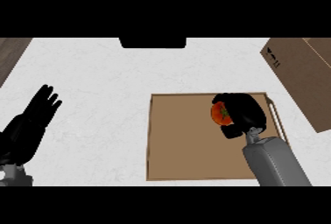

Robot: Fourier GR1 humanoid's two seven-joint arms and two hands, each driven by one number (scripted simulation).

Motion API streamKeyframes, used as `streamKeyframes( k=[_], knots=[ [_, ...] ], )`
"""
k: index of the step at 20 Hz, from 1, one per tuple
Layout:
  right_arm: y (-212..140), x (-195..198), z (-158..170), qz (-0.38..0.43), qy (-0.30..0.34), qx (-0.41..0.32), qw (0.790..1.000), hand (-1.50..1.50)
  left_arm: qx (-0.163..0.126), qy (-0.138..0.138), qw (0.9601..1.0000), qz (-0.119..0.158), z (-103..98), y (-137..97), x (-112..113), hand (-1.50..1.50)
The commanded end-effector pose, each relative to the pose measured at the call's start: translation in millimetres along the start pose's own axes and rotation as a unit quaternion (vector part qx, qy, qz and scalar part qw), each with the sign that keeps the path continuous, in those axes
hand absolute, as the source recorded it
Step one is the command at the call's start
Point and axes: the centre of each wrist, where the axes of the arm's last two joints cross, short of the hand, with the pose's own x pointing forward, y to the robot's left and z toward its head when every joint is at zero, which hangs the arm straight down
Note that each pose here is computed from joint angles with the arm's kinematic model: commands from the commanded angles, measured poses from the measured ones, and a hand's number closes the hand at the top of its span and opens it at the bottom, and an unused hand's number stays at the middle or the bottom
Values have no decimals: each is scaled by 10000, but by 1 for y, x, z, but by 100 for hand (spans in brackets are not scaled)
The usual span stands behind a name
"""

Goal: Pick the tomato from the tray and place it in the cardboard box

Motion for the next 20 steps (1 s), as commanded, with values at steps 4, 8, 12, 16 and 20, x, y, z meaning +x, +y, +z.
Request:
streamKeyframes(
  k=[4,8,12,16,20],
  knots=[
    [-3,3,-5,138,-355,-228,9990,150,65,-91,9999,43,8,14,7,0],
    [14,0,-2,178,-394,-307,9986,150,13,-101,9999,-1,2,-6,-6,0],
    [-27,-45,-58,-545,1050,143,9929,150,-67,-134,9999,-3,-8,-17,14,0],
    [-45,-56,-81,-941,1807,372,9783,150,-81,-80,9999,-31,-13,-19,13,0],
    [-57,-64,-99,-543,2066,51,9769,150,-138,-72,9998,-88,-12,-18,7,0]
  ],
)
